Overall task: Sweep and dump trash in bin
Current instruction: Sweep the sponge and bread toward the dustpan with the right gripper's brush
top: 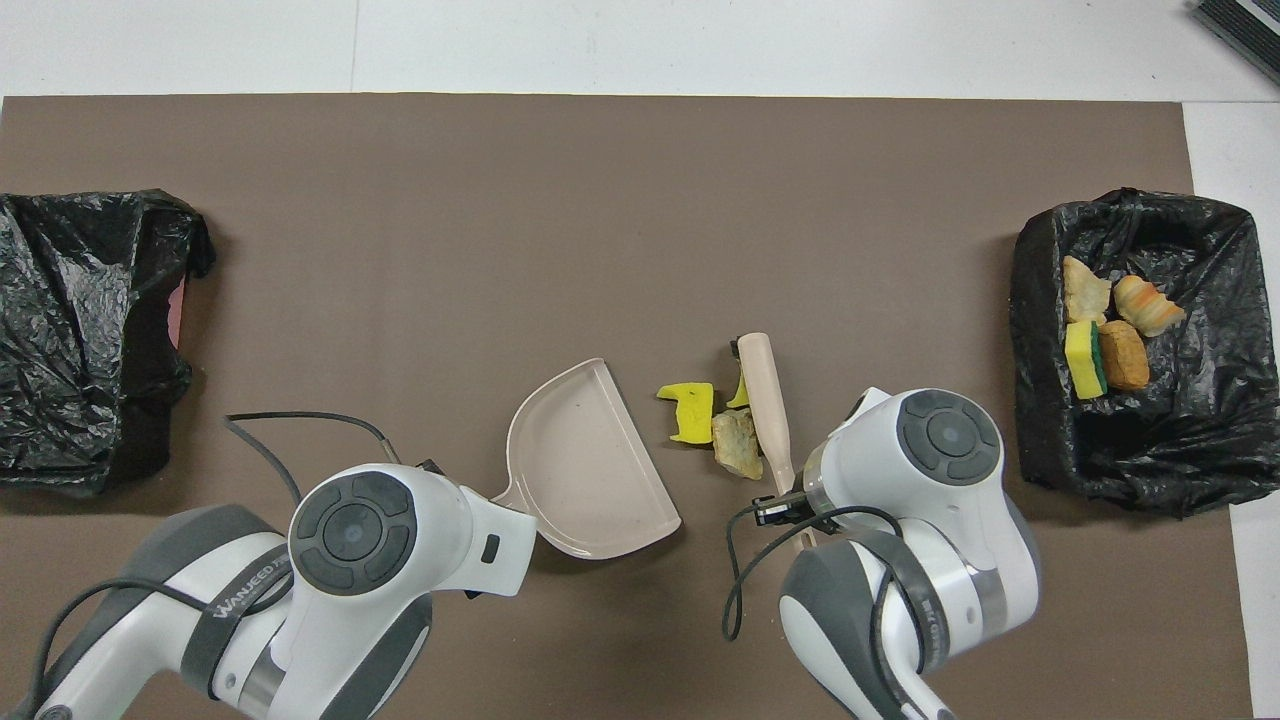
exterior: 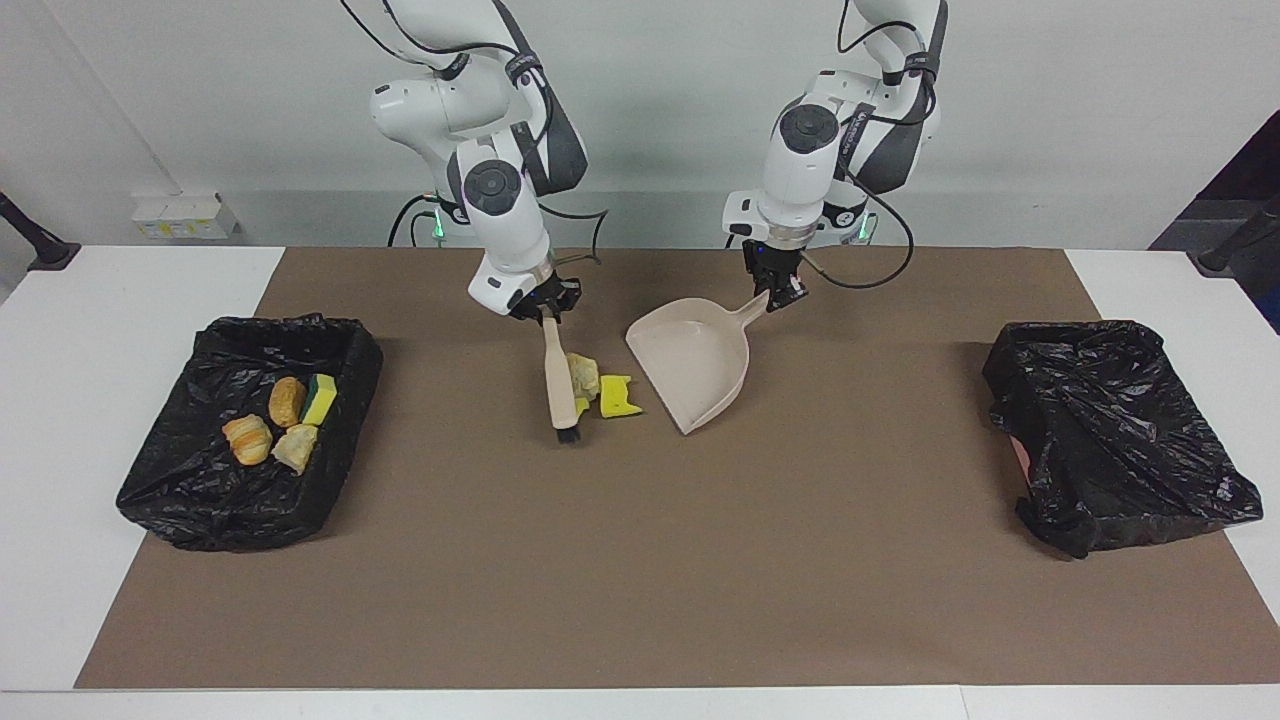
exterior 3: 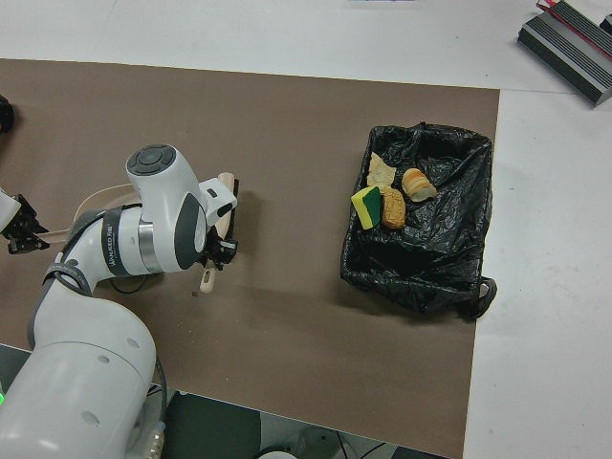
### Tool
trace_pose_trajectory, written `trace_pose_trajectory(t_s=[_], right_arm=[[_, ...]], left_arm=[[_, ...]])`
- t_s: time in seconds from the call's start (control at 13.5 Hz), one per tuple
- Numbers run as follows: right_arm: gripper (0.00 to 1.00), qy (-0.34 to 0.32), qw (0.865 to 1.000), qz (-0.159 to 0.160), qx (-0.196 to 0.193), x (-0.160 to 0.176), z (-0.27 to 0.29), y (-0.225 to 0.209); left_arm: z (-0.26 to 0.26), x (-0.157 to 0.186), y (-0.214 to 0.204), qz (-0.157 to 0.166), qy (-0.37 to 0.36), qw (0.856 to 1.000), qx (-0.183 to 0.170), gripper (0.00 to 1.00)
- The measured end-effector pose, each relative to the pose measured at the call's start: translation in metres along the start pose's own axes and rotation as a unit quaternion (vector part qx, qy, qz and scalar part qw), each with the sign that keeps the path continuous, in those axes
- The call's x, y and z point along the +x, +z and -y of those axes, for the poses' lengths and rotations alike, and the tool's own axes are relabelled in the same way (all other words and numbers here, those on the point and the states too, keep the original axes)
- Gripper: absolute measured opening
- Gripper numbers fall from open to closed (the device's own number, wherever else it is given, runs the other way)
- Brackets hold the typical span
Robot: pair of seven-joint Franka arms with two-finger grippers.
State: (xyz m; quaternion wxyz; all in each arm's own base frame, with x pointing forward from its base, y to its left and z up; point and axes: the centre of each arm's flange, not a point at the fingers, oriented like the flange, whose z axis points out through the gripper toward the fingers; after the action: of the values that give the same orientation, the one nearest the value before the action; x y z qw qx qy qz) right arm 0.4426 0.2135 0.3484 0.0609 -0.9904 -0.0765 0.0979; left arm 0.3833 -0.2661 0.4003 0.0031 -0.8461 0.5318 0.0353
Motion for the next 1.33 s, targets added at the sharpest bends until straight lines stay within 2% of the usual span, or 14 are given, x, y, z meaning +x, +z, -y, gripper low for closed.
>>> trace_pose_trajectory(t_s=[0.22,0.44,0.66,0.96,1.18,1.33], right_arm=[[0.26,0.035,0.998,-0.006,0.051,0.017,0.042,-0.016],[0.26,0.058,0.997,0.005,0.053,0.032,0.062,-0.045],[0.26,0.024,1.000,0.009,-0.003,0.037,0.033,-0.053],[0.26,-0.093,0.992,0.014,-0.089,0.046,0.005,-0.037],[0.26,-0.140,0.983,0.032,-0.115,0.055,0.010,-0.002],[0.26,-0.167,0.978,0.033,-0.121,0.056,0.036,0.018]], left_arm=[[-0.006,0.004,0.000,0.004,-0.001,1.000,0.007,0.33],[-0.014,0.008,0.002,0.009,-0.004,1.000,0.014,0.33],[-0.015,0.009,0.003,0.010,-0.009,1.000,0.013,0.33],[-0.014,0.010,0.005,0.010,-0.021,1.000,0.013,0.33],[-0.012,0.010,0.009,0.008,-0.027,1.000,0.013,0.33],[-0.011,0.010,0.015,0.009,-0.029,0.999,0.012,0.33]])
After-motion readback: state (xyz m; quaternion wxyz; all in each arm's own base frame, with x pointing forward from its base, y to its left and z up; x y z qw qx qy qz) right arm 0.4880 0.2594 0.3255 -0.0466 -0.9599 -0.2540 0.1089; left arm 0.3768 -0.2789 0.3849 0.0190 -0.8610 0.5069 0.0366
